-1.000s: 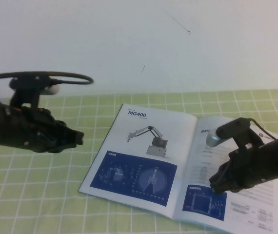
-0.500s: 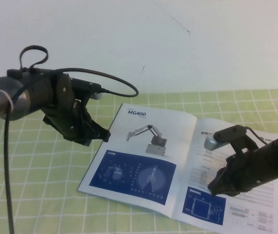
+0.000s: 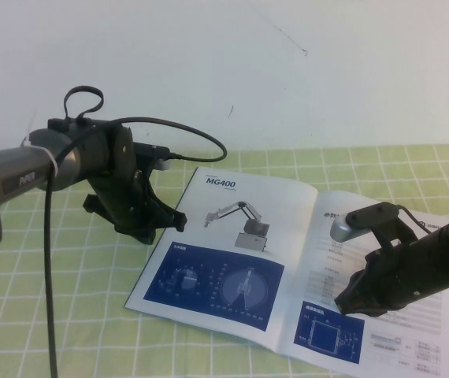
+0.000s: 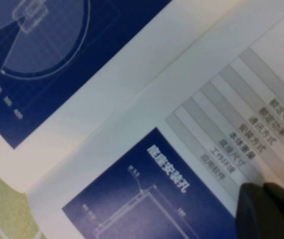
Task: Close book
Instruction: 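Close the open booklet and leave it lying on the table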
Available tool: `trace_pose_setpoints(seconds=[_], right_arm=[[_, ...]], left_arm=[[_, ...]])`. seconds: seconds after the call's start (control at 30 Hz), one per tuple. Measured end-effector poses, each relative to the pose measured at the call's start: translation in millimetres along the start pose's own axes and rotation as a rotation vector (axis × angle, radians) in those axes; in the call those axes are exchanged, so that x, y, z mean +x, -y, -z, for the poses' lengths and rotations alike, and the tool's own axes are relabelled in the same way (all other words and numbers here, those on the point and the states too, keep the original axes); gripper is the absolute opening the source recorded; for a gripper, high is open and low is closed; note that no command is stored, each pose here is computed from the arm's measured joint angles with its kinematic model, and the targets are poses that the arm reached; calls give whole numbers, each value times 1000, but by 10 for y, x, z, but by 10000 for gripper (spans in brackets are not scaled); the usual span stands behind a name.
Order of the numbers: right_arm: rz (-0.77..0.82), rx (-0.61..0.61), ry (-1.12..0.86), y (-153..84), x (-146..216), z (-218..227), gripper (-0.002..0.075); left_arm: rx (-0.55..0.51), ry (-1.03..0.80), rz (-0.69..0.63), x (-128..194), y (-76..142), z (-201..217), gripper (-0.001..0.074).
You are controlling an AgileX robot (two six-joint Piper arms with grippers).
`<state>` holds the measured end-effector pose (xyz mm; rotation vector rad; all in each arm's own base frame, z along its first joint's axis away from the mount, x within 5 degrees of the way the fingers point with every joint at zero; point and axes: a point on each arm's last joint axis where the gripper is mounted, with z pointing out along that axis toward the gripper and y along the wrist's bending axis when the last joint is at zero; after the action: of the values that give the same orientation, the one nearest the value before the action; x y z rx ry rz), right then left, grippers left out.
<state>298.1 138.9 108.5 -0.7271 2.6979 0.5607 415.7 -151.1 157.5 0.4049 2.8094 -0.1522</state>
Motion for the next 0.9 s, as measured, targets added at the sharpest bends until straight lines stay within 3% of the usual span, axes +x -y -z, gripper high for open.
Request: trace_pose_setpoints(seconds=[0.4, 0.5, 0.7, 0.9], right_arm=[[-3, 0, 0, 0, 0, -1, -3], [-3, 0, 0, 0, 0, -1, -3], [-5, -1, 1, -1, -1, -1, -3], [15, 5, 25, -18, -52, 70, -3]], left_arm=[[104, -45, -128, 107, 591, -17, -4], [178, -51, -145, 137, 777, -4, -4], [435, -43, -125, 159, 1059, 19, -4], [593, -16, -111, 140, 1186, 80, -4]])
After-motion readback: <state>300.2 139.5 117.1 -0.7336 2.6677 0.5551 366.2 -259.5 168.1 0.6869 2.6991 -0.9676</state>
